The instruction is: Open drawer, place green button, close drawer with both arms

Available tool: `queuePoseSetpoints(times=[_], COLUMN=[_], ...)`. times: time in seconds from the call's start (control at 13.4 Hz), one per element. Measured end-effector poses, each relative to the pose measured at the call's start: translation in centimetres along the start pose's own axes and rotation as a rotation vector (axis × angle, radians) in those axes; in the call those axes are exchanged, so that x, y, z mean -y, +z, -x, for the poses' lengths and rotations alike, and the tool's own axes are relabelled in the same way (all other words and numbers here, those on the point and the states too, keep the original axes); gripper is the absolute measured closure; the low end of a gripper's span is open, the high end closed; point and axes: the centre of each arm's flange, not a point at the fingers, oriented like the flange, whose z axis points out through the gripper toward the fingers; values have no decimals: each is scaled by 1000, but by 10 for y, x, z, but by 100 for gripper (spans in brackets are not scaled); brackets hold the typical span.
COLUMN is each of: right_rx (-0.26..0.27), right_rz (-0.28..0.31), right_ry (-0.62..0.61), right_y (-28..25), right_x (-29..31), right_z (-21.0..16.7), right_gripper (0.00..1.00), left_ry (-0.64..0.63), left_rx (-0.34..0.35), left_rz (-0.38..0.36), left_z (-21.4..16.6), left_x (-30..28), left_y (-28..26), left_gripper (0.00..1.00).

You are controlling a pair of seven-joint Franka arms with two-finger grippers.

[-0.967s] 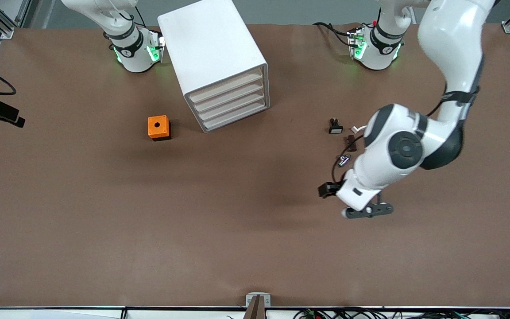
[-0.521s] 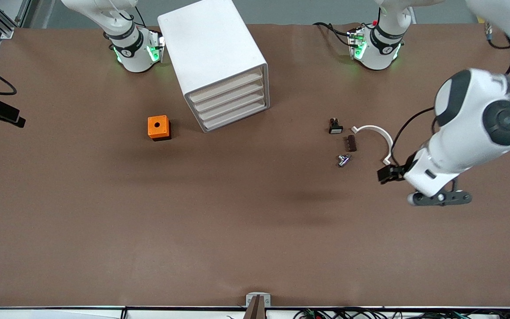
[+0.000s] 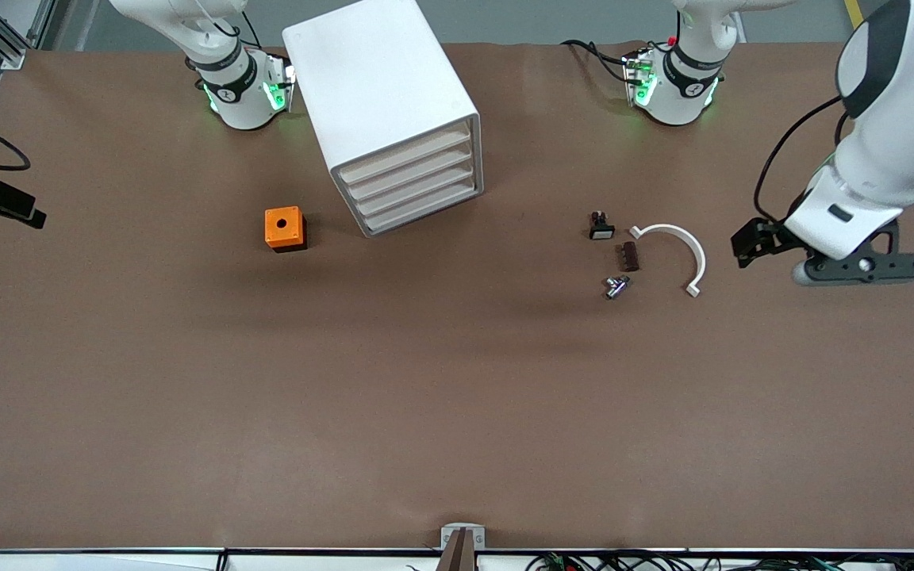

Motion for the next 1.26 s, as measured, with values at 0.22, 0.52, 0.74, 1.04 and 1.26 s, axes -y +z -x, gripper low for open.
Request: queuePoseSetpoints(times=[0.22,0.52,0.74,1.04,1.26], right_rx=[0,0,-1,-1,-1], right_rz=[0,0,0,0,0], right_ry=[-1,-6,-6,-7,-9], right_y=[0,0,0,0,0], right_x=[1,3,3,4,5], right_z=[0,0,0,0,0], right_gripper=[0,0,0,0,0], left_ry=[-76,-117,-107,-96,-92], left_rx=[0,3,29,34,35], left_rz=[29,55,53,55,55], left_z=[8,9,14,9,9], left_x=[40,65,60,54,52], left_y=[-15,-39,-62,-66,-65], left_gripper=[0,0,0,0,0])
